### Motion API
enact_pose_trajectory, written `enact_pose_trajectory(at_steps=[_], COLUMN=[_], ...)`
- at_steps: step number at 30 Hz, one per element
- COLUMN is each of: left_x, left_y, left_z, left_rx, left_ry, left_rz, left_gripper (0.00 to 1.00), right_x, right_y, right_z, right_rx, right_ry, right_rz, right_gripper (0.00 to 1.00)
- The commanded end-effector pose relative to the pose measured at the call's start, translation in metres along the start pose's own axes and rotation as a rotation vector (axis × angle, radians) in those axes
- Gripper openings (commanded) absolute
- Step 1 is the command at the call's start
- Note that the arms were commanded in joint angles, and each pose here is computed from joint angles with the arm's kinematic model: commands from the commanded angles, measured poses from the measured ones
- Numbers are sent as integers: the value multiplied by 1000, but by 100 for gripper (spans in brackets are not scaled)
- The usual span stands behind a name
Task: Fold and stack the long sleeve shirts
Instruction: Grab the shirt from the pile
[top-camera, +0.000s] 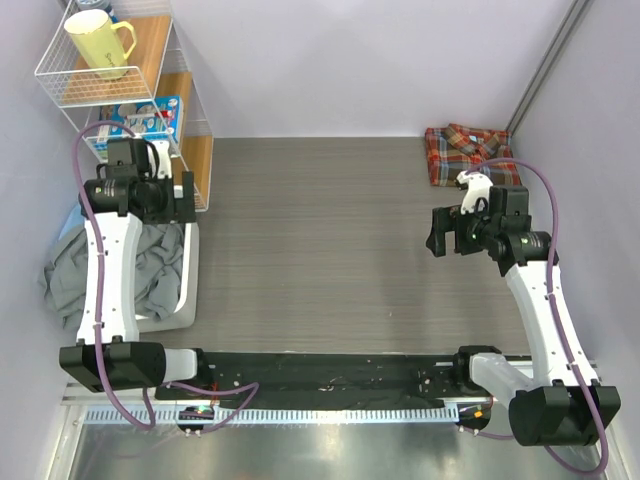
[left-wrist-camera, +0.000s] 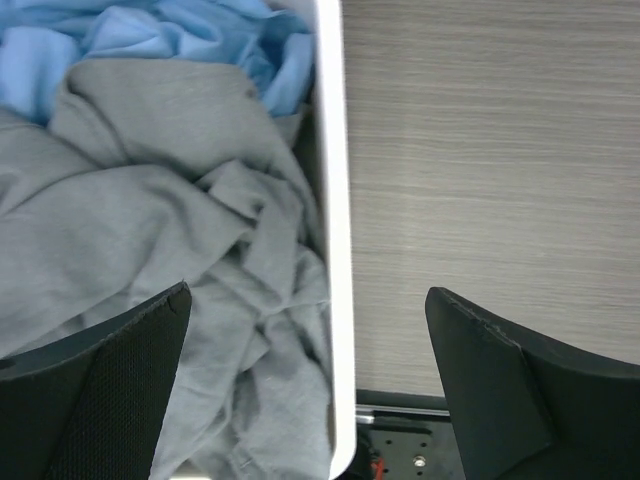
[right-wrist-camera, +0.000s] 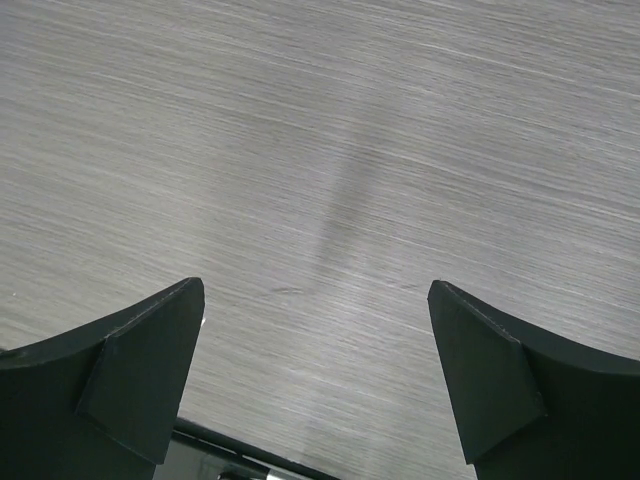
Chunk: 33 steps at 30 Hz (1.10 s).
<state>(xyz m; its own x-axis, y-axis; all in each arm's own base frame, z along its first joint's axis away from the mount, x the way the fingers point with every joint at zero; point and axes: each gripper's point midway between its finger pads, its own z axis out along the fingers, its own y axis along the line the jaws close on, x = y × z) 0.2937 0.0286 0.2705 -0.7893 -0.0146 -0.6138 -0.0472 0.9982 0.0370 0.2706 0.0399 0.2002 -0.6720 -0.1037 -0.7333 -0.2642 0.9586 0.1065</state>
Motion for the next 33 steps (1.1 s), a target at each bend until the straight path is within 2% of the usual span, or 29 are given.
enact_pose_trajectory(at_steps=[1, 6, 11, 19, 25, 28, 30, 31, 33], left_x=[7, 20, 31, 55, 96, 105, 100, 86, 67], left_y=[33, 73, 98, 117, 125, 123, 121, 119, 117], left_z=[-19, -15, -4, 36, 76, 83, 79, 68, 52], left_rx=[-163, -241, -206, -120, -106, -94, -93, -104, -124], left_ry=[14, 74, 174, 286, 418, 433, 403, 338, 252], left_rz=[73, 144, 166, 203, 221, 219, 213, 211, 199], left_gripper=[100, 100, 100, 100, 100, 100, 74, 52, 23], right_x=[-17, -13, -10, -6, -5, -4, -4, -5, -5], right_y=[11, 16, 20, 23, 23, 23, 23, 23, 23], right_z=[-6, -3, 0, 4, 4, 4, 4, 4, 4], right_rx=[-65, -104, -136, -160, -164, -162, -164, -160, -161], right_ry=[-33, -2, 21, 41, 46, 47, 46, 44, 42], right_rz=[-34, -35, -28, -26, -28, -30, -30, -31, -28], right_gripper=[100, 100, 100, 100, 100, 100, 100, 100, 100])
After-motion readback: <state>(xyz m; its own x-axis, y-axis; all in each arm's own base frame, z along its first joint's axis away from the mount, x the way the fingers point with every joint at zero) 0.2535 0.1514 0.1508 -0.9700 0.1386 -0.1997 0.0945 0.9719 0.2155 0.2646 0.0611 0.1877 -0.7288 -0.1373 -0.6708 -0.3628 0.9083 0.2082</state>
